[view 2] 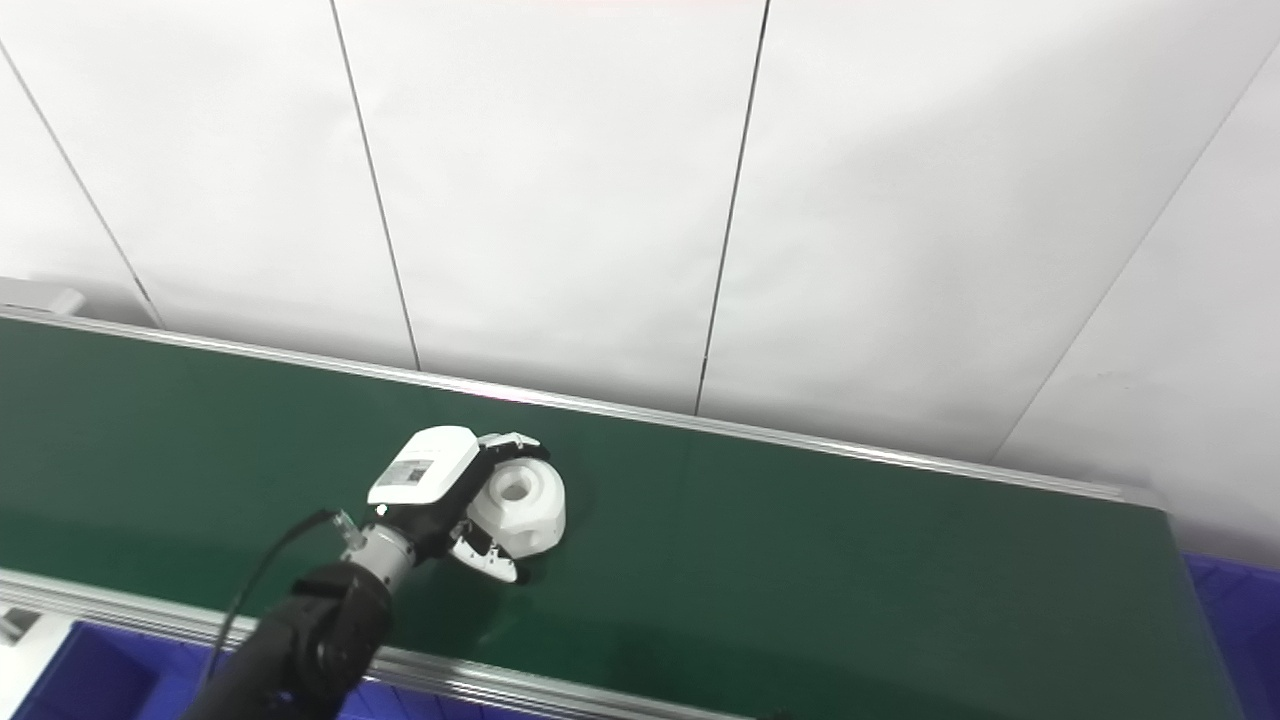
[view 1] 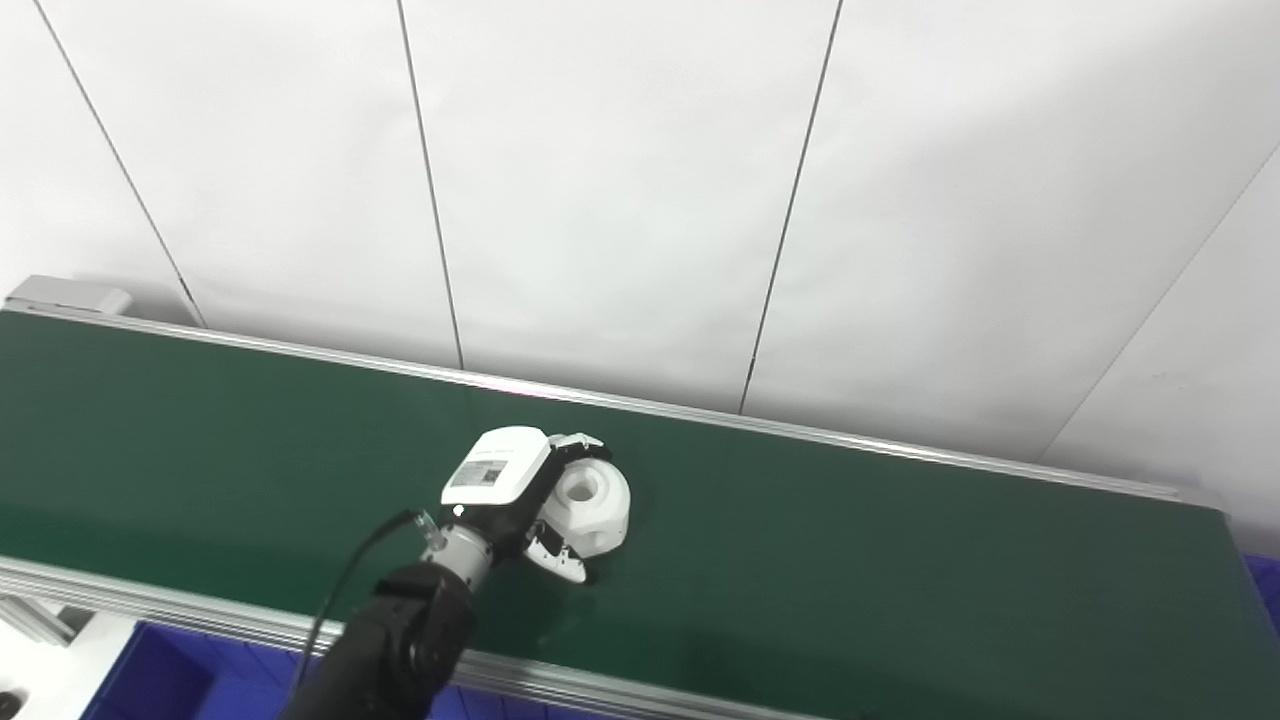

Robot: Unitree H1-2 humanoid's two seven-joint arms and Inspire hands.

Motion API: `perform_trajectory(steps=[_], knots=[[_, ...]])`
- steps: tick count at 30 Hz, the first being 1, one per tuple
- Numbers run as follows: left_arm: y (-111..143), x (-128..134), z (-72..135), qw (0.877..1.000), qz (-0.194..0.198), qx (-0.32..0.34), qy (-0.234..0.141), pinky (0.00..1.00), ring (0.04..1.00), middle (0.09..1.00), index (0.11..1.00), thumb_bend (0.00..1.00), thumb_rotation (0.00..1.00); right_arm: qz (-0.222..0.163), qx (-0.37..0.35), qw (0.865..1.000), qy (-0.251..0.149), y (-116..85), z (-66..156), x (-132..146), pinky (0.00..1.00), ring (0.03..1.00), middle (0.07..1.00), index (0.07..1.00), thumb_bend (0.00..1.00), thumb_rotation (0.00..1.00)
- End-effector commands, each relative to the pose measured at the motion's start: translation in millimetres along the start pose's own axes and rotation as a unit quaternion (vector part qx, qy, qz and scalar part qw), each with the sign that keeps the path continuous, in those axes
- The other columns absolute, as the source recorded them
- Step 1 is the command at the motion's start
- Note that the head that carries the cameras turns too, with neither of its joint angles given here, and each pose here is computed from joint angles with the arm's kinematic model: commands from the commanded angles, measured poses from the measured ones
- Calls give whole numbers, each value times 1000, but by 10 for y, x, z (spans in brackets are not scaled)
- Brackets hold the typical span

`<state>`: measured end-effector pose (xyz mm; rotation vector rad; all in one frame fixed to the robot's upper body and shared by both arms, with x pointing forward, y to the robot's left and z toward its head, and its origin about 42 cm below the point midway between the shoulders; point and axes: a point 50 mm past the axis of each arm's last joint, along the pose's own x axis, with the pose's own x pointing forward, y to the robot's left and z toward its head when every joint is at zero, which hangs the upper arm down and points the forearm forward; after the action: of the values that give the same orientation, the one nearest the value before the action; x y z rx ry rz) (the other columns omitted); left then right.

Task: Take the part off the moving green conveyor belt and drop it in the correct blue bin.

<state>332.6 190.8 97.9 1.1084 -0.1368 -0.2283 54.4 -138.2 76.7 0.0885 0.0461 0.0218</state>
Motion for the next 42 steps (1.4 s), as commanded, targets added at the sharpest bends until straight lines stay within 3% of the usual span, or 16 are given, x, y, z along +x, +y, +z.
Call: perform_trajectory(steps=[1, 2, 3, 4, 8, 20, 25, 29, 33, 37, 42], knots=[[145, 102, 39, 997, 66, 22, -43, 528, 590, 691, 677, 849, 11, 0, 7, 1000, -13, 30, 95, -24, 1000, 979, 977, 1000, 711, 1000], [129, 113, 26, 995, 72, 31, -54, 497, 554, 656, 653, 834, 5, -2, 7, 1000, -14, 36, 96, -26, 1000, 977, 974, 1000, 707, 1000], [116, 127, 10, 995, 74, 37, -63, 440, 488, 530, 577, 649, 2, -4, 8, 1000, -14, 41, 100, -29, 1000, 975, 971, 1000, 699, 1000], [107, 139, -2, 994, 73, 41, -67, 393, 422, 449, 540, 559, 0, -7, 6, 1000, -14, 45, 105, -32, 1000, 970, 966, 1000, 695, 1000], [105, 149, -14, 994, 68, 46, -71, 347, 358, 399, 512, 517, 0, -5, 5, 1000, -14, 48, 121, -31, 1000, 968, 965, 1000, 703, 1000], [302, 94, 107, 992, 80, 55, -84, 397, 416, 443, 508, 521, 0, -3, 7, 1000, -15, 48, 160, -42, 1000, 967, 954, 1000, 713, 1000], [714, -31, 374, 991, 80, 62, -93, 358, 387, 428, 505, 521, 0, 0, 7, 1000, -12, 34, 291, -38, 1000, 968, 951, 1000, 697, 1000], [1111, -249, 573, 986, 85, 64, -130, 358, 397, 451, 504, 522, 0, 7, 14, 1000, -17, -16, 394, -5, 1000, 969, 958, 1000, 680, 1000], [1356, -493, 631, 985, 78, 60, -144, 346, 391, 486, 516, 505, 0, 9, 17, 1000, -24, -39, 461, 15, 1000, 992, 978, 1000, 678, 1000], [1483, -890, 624, 989, 44, 65, -126, 334, 386, 498, 524, 499, 0, 12, 13, 999, -27, -134, 499, 22, 1000, 1000, 986, 1000, 696, 1000], [1363, -1328, 498, 994, 22, 63, -86, 360, 387, 488, 526, 499, 0, 19, 13, 999, -22, -245, 491, 30, 1000, 997, 983, 1000, 718, 1000]])
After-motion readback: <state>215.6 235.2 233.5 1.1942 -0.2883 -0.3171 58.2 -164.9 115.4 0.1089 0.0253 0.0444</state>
